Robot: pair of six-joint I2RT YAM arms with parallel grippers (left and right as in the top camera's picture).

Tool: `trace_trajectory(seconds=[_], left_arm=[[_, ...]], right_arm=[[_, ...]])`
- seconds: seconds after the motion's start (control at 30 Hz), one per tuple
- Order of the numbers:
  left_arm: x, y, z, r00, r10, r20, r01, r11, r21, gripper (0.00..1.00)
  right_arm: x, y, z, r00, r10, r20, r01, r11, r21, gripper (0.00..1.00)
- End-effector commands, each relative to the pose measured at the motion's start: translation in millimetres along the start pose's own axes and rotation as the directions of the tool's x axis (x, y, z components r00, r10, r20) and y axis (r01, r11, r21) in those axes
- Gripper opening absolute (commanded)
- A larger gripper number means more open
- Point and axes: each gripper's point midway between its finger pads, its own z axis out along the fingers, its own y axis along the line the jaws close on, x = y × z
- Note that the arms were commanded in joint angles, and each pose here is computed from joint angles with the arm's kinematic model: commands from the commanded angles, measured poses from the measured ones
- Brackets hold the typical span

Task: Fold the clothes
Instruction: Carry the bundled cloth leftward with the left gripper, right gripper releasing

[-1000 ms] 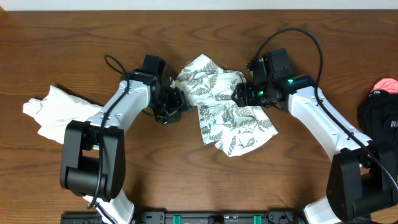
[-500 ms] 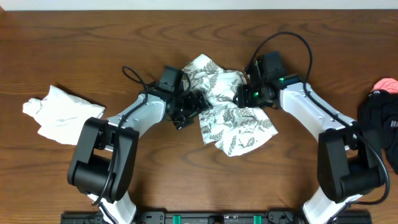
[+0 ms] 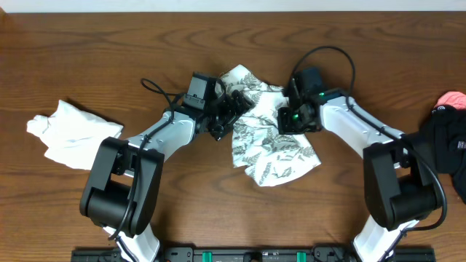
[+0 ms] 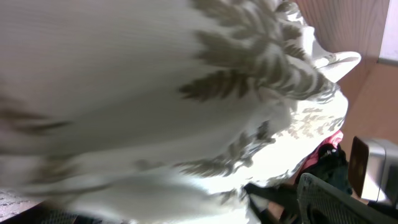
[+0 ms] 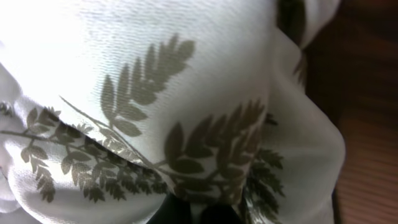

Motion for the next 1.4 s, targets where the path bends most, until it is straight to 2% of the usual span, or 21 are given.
trace_trajectory(seconds=[0.0, 0.13, 0.37, 0.43, 0.47, 0.57, 0.67, 0.73, 0.83, 1.0, 1.2, 1.37], left_arm=[[3, 5, 6, 1.000, -0.020, -0.004, 0.020, 1.000, -0.015, 0.97], [13, 6, 13, 1.000, -0.011, -0.029, 0.010, 1.000, -0.029, 0.97], [40, 31, 42, 0.992, -0.027, -0.125, 0.015, 0.995, -0.098, 0.95], [47, 38, 50, 0.987, -0.035, -0.159, 0.019, 0.994, -0.106, 0.81], [49, 41, 52, 0.984, -0.042, -0.171, 0.024, 0.994, -0.110, 0.67], [47, 38, 53, 0.985, 0.018, -0.173, -0.034, 0.996, -0.086, 0.32], [39, 28, 50, 0.986, 0.079, -0.150, -0.086, 0.995, -0.043, 0.14], [34, 20, 47, 0.985, 0.118, -0.130, -0.121, 0.993, -0.012, 0.08], [24, 8, 37, 0.980, 0.175, -0.094, -0.173, 0.985, 0.024, 0.06], [-1, -28, -6, 0.965, 0.262, 0.024, -0.263, 0.959, 0.106, 0.06], [-36, -85, -93, 0.906, 0.337, 0.255, -0.389, 0.900, 0.194, 0.06], [-53, -99, -154, 0.853, 0.351, 0.387, -0.444, 0.878, 0.181, 0.06]], right_arm=[[13, 14, 14, 0.998, -0.040, -0.045, 0.040, 0.999, 0.000, 0.01], [15, 21, 15, 0.997, -0.052, -0.049, 0.051, 0.998, -0.022, 0.01], [16, 43, 13, 0.995, -0.084, -0.056, 0.075, 0.986, -0.149, 0.01], [16, 43, 13, 0.994, -0.092, -0.052, 0.084, 0.985, -0.148, 0.04], [16, 43, 13, 0.994, -0.097, -0.054, 0.088, 0.985, -0.148, 0.11], [17, 39, 13, 0.994, -0.097, -0.057, 0.089, 0.988, -0.129, 0.46], [15, 31, 10, 0.996, -0.076, -0.049, 0.071, 0.993, -0.092, 0.68], [11, 23, 4, 0.998, -0.060, -0.033, 0.059, 0.997, -0.048, 0.76], [5, 10, -15, 0.999, -0.031, 0.009, 0.031, 0.999, 0.015, 0.84], [-21, -17, -74, 0.982, 0.063, 0.177, -0.079, 0.994, 0.082, 0.92], [-44, -44, -135, 0.927, 0.130, 0.352, -0.160, 0.985, 0.057, 0.90], [-44, -53, -139, 0.921, 0.151, 0.359, -0.184, 0.981, 0.060, 0.89]])
